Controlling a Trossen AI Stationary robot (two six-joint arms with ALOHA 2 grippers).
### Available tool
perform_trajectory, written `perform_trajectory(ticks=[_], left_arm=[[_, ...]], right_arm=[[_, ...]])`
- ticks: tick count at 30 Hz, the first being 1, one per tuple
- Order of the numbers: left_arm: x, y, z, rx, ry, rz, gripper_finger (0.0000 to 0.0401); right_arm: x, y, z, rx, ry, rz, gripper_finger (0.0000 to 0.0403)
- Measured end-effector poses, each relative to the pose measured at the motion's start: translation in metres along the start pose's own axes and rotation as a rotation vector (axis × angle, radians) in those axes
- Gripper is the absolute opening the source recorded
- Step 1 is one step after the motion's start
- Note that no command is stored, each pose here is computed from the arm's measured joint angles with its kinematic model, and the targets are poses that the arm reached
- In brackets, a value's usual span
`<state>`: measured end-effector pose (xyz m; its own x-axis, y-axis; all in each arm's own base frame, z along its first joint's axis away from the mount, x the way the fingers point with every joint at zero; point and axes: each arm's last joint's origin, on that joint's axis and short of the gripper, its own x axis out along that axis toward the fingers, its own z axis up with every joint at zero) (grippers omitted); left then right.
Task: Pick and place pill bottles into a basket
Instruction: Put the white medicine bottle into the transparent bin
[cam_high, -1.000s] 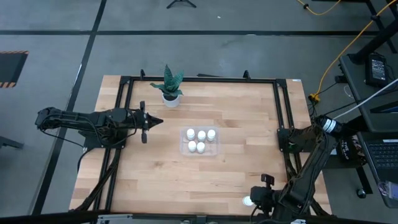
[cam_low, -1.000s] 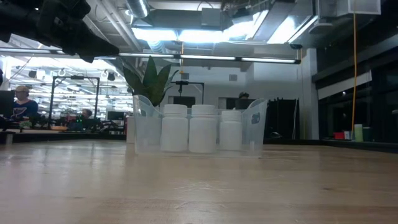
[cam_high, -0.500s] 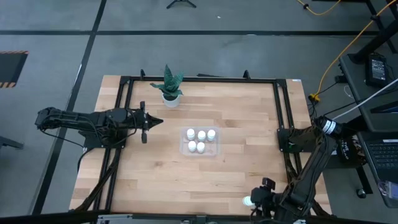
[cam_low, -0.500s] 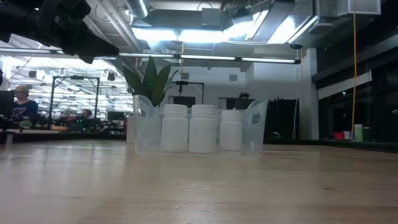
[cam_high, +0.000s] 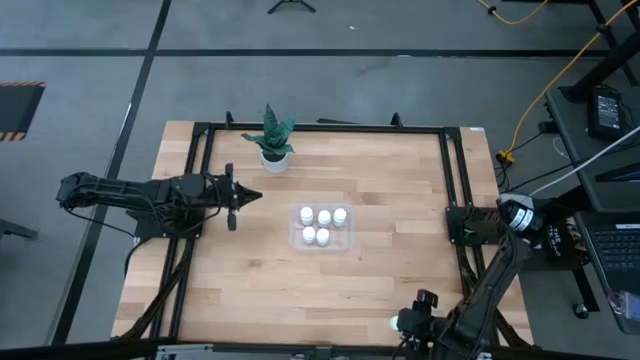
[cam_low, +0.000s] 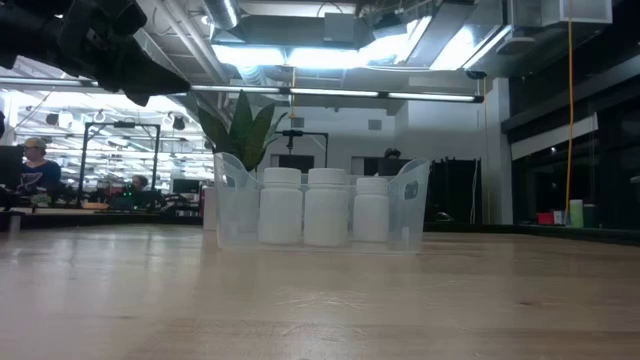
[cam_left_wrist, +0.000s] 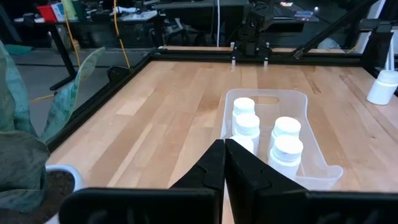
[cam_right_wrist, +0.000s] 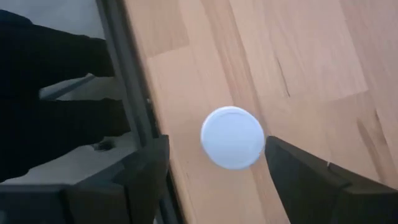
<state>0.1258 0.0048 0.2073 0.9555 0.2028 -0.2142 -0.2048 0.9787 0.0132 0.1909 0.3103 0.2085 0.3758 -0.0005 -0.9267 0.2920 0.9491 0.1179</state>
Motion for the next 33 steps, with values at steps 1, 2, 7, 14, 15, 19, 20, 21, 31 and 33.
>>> perform_trajectory(ticks=[1, 2, 7, 14, 15, 19, 20, 21, 31, 33], left_arm=[[0.000, 0.000, 0.000, -0.005, 0.002, 0.000, 0.0004], [0.000, 0.000, 0.000, -0.006, 0.004, 0.000, 0.0003], [0.000, 0.000, -0.002, -0.004, 0.016, 0.000, 0.0006], [0.000, 0.000, -0.002, -0.003, 0.019, 0.001, 0.0005], [0.000, 0.000, -0.002, -0.003, 0.019, 0.000, 0.0004], [0.000, 0.000, -0.002, -0.003, 0.019, 0.000, 0.0002], [0.000, 0.000, -0.002, -0.003, 0.019, 0.001, 0.0002], [0.000, 0.000, -0.002, -0.003, 0.019, 0.001, 0.0003], [0.000, 0.000, -0.002, -0.002, 0.019, 0.000, 0.0004], [0.000, 0.000, -0.002, -0.002, 0.019, 0.001, 0.0002]], right_arm=[[0.002, 0.000, -0.001, -0.003, 0.002, -0.009, 0.0267], [0.004, 0.000, -0.001, -0.005, 0.003, -0.017, 0.0267], [0.013, -0.002, 0.000, -0.010, -0.008, -0.072, 0.0267], [0.017, -0.002, 0.000, -0.012, -0.006, -0.086, 0.0267], [0.017, -0.002, 0.000, -0.012, -0.006, -0.084, 0.0267], [0.017, -0.001, -0.001, -0.008, 0.009, -0.073, 0.0267], [0.017, -0.001, -0.001, -0.007, 0.008, -0.072, 0.0267], [0.017, -0.001, -0.001, -0.006, 0.008, -0.069, 0.0267], [0.017, -0.001, -0.001, -0.005, 0.009, -0.066, 0.0264], [0.017, -0.001, 0.000, -0.004, 0.009, -0.067, 0.0258]])
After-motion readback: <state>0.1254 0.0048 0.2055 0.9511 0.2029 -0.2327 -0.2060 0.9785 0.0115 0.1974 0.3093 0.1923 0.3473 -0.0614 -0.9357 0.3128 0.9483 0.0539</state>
